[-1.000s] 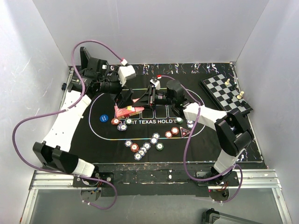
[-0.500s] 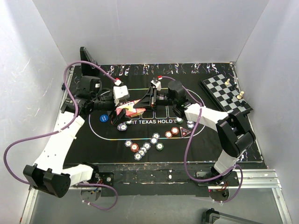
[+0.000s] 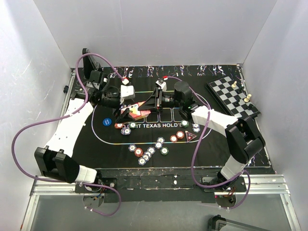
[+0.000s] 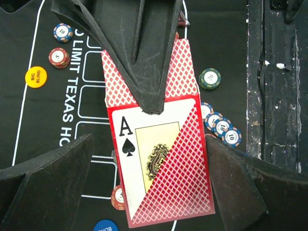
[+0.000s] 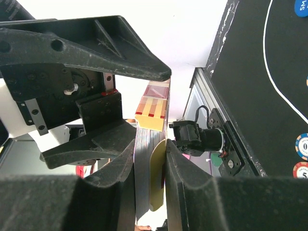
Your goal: Distribute texas hold em gaming equipment
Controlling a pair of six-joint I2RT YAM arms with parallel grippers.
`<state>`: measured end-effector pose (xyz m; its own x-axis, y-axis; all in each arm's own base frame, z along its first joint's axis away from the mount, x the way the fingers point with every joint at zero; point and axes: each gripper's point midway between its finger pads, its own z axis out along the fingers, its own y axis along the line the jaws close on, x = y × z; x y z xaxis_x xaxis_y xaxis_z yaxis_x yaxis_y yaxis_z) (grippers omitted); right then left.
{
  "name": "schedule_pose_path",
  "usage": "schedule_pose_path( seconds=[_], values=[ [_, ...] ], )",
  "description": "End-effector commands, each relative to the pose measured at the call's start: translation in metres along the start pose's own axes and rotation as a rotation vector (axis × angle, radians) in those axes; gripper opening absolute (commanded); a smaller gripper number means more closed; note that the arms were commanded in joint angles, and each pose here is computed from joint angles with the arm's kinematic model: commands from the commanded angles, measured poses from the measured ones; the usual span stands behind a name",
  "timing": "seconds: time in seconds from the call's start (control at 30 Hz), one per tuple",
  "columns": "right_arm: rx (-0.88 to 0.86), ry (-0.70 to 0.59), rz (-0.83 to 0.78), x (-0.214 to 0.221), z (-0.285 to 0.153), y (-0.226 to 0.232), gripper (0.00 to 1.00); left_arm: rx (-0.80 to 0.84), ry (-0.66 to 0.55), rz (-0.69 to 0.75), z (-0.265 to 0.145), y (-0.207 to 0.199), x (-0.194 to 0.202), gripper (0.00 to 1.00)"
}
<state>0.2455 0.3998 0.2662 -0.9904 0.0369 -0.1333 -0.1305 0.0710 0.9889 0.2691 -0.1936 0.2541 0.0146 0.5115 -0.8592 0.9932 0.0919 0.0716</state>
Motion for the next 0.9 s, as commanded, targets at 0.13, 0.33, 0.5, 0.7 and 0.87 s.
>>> schedule_pose_path(
  seconds=[0.13, 0.33, 0.5, 0.7, 0.87],
  values=[
    [-0.11, 0.03, -0.117, 0.001, -0.005, 0.051, 0.01, -0.003, 0.0, 0.09, -0.009, -0.003, -0.002, 0.98],
    [-0.102, 0.011, -0.097, -0.005, -0.002, 0.047, 0.01, -0.059, 0.007, 0.101, -0.013, 0.003, -0.003, 0.98],
    [-0.073, -0.019, -0.056, -0.009, 0.003, 0.037, 0.01, -0.113, 0.059, 0.089, -0.012, 0.014, 0.008, 0.92],
    [-0.075, -0.008, -0.054, -0.006, 0.011, 0.04, 0.01, -0.08, 0.054, 0.081, -0.006, 0.009, 0.01, 0.94],
    [-0.068, -0.015, -0.053, -0.006, 0.011, 0.038, 0.01, -0.047, 0.046, 0.093, -0.004, 0.002, 0.01, 0.95]
  ],
)
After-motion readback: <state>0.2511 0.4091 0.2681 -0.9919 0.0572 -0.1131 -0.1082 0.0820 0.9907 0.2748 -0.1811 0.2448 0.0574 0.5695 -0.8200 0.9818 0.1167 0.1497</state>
